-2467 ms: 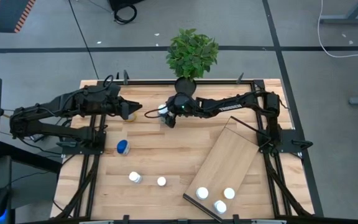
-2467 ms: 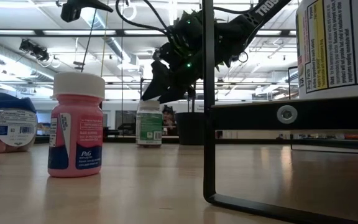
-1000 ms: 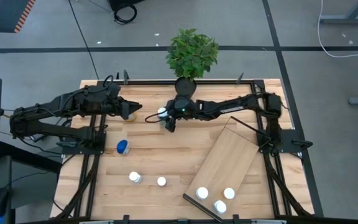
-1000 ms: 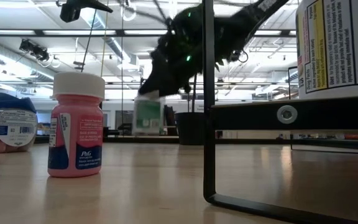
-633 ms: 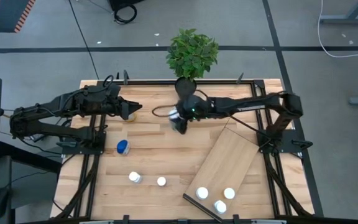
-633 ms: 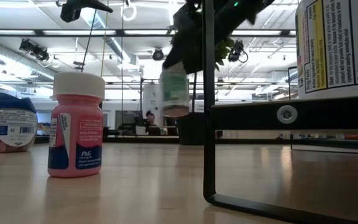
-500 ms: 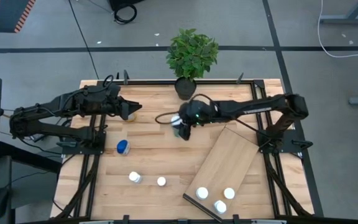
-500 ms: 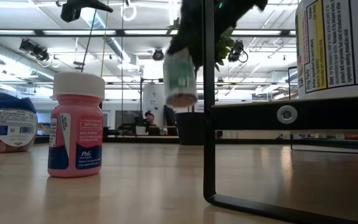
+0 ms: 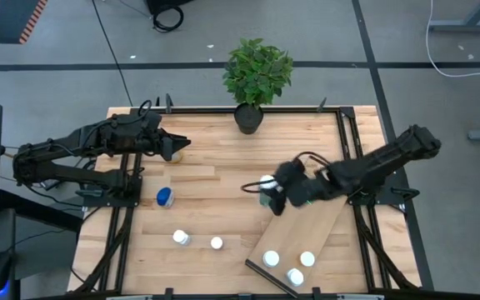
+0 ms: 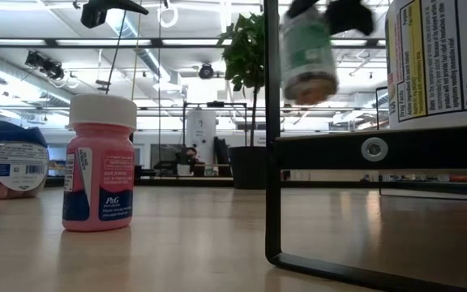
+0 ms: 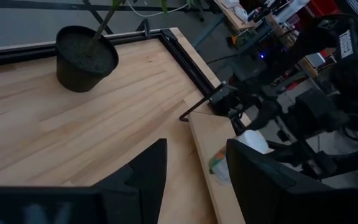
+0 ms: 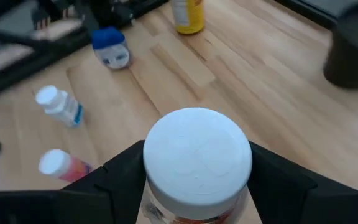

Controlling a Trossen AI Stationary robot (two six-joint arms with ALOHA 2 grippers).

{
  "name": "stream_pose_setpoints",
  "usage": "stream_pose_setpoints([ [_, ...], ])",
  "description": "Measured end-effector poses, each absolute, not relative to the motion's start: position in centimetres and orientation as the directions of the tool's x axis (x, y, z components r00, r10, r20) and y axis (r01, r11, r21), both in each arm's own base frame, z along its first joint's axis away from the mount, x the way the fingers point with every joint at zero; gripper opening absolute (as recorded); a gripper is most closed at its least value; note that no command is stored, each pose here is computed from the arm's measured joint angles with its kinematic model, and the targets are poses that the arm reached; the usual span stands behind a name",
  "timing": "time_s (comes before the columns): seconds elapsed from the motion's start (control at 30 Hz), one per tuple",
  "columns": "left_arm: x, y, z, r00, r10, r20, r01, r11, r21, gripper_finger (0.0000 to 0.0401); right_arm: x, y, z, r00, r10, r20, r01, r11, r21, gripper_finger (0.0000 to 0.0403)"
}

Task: Pick and place medicine bottles onto shelf by color
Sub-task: Put the green medicine bottle on the shelf

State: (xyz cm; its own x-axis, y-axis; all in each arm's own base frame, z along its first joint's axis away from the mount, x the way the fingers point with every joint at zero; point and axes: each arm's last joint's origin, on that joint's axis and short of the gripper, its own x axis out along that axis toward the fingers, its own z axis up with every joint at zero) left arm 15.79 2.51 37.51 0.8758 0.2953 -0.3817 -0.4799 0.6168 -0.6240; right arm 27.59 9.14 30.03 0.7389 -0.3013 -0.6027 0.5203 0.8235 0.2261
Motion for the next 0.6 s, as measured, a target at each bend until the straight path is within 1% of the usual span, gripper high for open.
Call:
stream_pose_setpoints([
  [0.13, 15.8, 2.5, 37.5, 0.877, 0.295, -0.379, -0.478, 0.618, -0.625, 0.0172, 24.4, 11.5, 28.5, 0.737, -0.307, -0.601, 0.561, 0.774, 0.293, 0.0249],
  [0.23, 15.8, 2.5, 37.6, 0.877, 0.295, -0.378, -0.477, 0.618, -0.625, 0.0172, 22.3, 12.9, 27.5, 0.717, -0.311, -0.624, 0.586, 0.754, 0.297, 0.0249],
  [0.4, 15.8, 2.5, 37.6, 0.878, 0.295, -0.378, -0.477, 0.611, -0.631, 0.0172, 19.0, 14.8, 26.7, 0.671, -0.329, -0.665, 0.584, 0.787, 0.200, 0.0249],
  [0.6, 15.8, 2.5, 37.6, 0.878, 0.295, -0.378, -0.478, 0.590, -0.650, 0.0172, 15.4, 17.2, 26.5, 0.706, -0.297, -0.643, 0.481, 0.867, 0.127, 0.0249],
])
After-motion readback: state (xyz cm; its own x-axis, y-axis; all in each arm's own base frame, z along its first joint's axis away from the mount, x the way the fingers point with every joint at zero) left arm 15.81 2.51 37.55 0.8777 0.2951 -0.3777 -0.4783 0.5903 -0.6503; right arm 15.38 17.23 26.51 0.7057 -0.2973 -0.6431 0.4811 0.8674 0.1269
